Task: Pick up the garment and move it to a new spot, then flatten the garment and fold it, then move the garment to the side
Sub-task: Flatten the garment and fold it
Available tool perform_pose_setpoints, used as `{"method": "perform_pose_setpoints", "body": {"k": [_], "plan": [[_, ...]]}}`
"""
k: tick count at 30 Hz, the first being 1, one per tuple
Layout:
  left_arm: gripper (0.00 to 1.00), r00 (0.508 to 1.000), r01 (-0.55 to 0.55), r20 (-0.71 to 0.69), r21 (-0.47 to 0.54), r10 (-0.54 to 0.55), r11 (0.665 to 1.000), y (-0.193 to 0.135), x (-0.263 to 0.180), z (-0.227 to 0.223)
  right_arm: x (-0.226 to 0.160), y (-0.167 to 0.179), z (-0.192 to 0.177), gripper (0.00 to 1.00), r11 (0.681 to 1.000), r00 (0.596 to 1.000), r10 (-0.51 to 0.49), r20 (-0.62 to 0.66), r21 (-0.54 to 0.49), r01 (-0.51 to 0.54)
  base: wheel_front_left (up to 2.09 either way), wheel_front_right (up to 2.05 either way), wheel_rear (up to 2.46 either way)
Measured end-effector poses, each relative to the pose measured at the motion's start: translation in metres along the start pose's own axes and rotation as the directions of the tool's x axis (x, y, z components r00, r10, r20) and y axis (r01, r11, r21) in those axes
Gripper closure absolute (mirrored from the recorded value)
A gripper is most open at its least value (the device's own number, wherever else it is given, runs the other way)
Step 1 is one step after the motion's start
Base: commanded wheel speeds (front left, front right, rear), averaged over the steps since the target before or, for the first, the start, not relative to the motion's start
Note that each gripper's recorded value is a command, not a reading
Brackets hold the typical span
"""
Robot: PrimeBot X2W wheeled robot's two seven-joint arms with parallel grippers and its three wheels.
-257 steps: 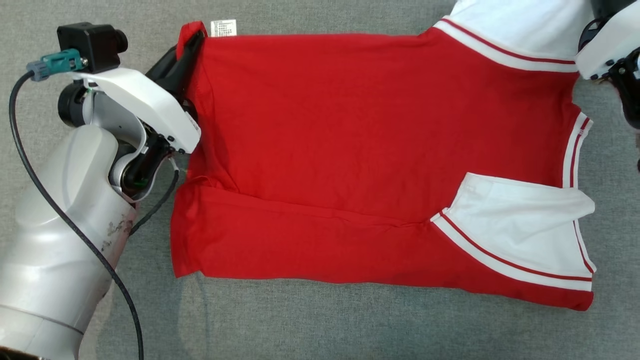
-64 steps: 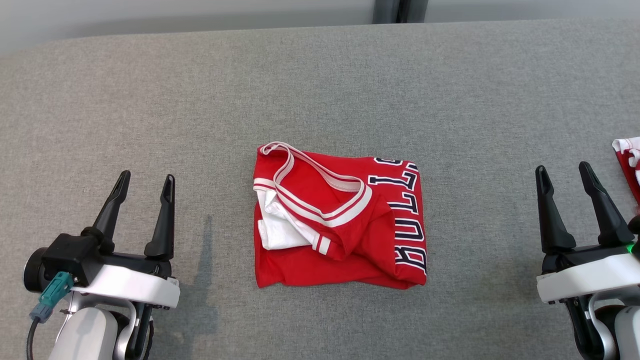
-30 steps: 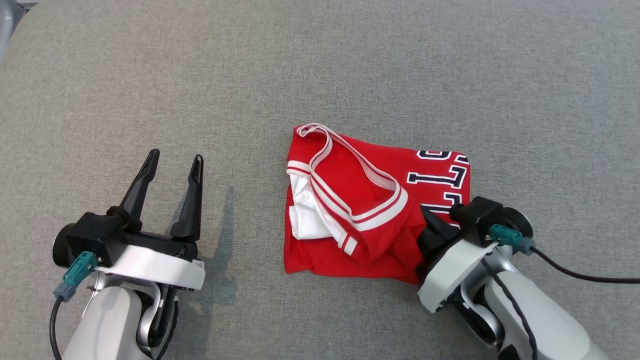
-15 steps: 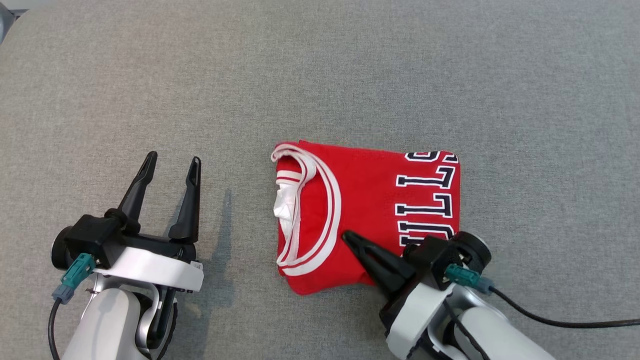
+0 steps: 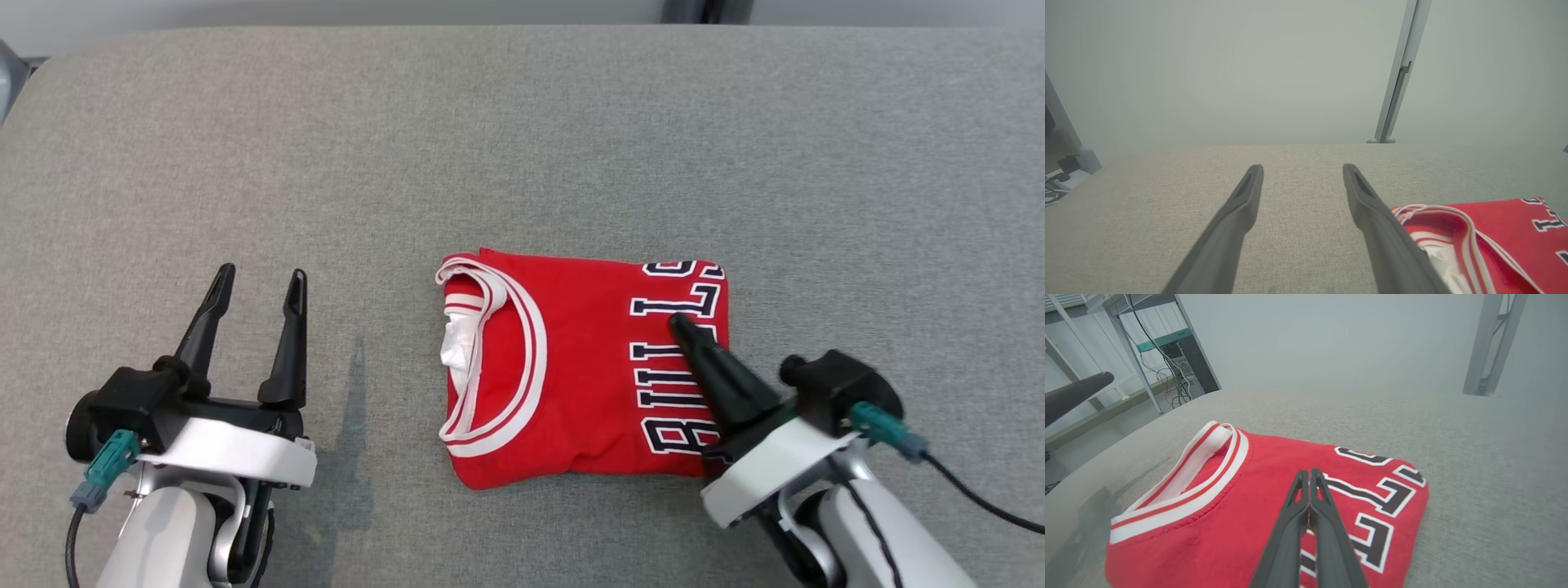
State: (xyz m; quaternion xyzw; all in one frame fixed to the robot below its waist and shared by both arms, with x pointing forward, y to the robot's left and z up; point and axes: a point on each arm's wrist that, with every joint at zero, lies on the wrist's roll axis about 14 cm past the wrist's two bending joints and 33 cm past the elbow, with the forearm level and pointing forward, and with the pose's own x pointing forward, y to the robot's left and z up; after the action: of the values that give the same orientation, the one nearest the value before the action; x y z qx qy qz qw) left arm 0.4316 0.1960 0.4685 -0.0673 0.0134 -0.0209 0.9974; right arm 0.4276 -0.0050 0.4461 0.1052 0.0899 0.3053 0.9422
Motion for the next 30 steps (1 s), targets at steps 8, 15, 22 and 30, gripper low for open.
{"method": "perform_pose_setpoints", "body": {"k": [8, 15, 22, 30], "plan": [[0.0, 0.998, -0.005, 0.063, 0.015, 0.004, 1.0, -0.003, -0.004, 0.023, -0.037, -0.065, 0.061, 0.04, 0.97, 0.957, -0.233, 0.175, -0.032, 0.242, 0.0, 0.0, 0.0], [0.0, 0.994, 0.009, 0.107, 0.034, -0.012, 0.999, -0.009, -0.017, 0.043, -0.082, -0.097, 0.092, 0.0, 0.916, 0.893, -0.374, 0.251, -0.048, 0.398, 0.0, 0.0, 0.0], [0.0, 0.99, 0.019, 0.141, 0.06, -0.028, 0.998, -0.013, -0.037, 0.057, -0.109, -0.096, 0.096, 0.0, 0.897, 0.872, -0.417, 0.255, -0.036, 0.44, 0.0, 0.0, 0.0], [0.0, 0.991, 0.027, 0.127, 0.093, -0.039, 0.995, -0.014, -0.058, 0.06, -0.132, -0.088, 0.094, 0.0, 0.888, 0.864, -0.438, 0.249, -0.027, 0.458, 0.0, 0.0, 0.0]]}}
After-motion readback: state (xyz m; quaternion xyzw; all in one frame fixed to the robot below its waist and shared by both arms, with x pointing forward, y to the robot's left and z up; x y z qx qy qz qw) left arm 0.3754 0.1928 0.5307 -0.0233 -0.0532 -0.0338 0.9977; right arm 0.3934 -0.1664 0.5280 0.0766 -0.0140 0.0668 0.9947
